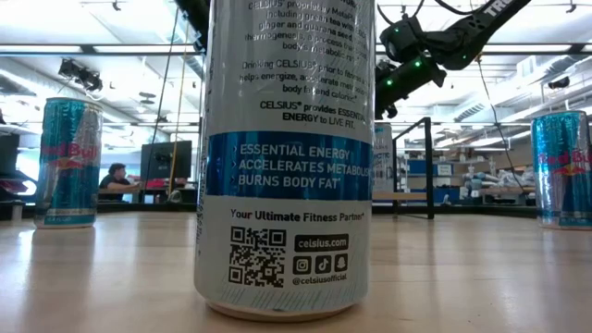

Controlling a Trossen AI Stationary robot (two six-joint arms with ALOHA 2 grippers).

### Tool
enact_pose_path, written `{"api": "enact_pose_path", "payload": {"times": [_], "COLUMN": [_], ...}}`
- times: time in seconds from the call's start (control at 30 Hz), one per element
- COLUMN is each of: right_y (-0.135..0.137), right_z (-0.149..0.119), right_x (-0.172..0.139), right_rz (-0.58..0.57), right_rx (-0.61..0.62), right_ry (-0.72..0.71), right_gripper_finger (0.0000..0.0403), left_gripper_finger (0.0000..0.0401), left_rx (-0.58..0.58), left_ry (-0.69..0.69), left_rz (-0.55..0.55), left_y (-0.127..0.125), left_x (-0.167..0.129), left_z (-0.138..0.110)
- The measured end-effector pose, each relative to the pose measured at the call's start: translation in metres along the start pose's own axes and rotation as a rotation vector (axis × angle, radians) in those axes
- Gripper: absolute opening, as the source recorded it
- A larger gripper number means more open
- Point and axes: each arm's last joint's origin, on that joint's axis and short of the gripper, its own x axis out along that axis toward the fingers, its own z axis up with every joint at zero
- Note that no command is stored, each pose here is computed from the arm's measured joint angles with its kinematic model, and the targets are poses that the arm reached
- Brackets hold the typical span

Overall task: Place canned beverage on shelf
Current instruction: Put the top white-pink soda can on the shelf, then put the top red-black soda can on the shelf

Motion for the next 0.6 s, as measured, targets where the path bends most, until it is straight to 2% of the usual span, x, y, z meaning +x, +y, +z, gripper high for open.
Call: {"api": "enact_pose_path", "payload": {"times": [0.3, 0.6], "right_y": [-0.001, -0.001], "right_z": [0.002, 0.016], "right_x": [0.0, -0.002], "right_rz": [-0.002, -0.005], "right_rx": [-0.002, 0.008], "right_ry": [-0.015, -0.157], "right_gripper_finger": [0.0309, 0.0309], "left_gripper_finger": [0.0291, 0.0291], "left_rx": [0.0, -0.001], "left_ry": [0.0, 0.0], "left_rz": [0.0, 0.0], "left_y": [0.0, 0.0], "left_x": [0.0, 0.0], "left_z": [0.0, 0.0]}}
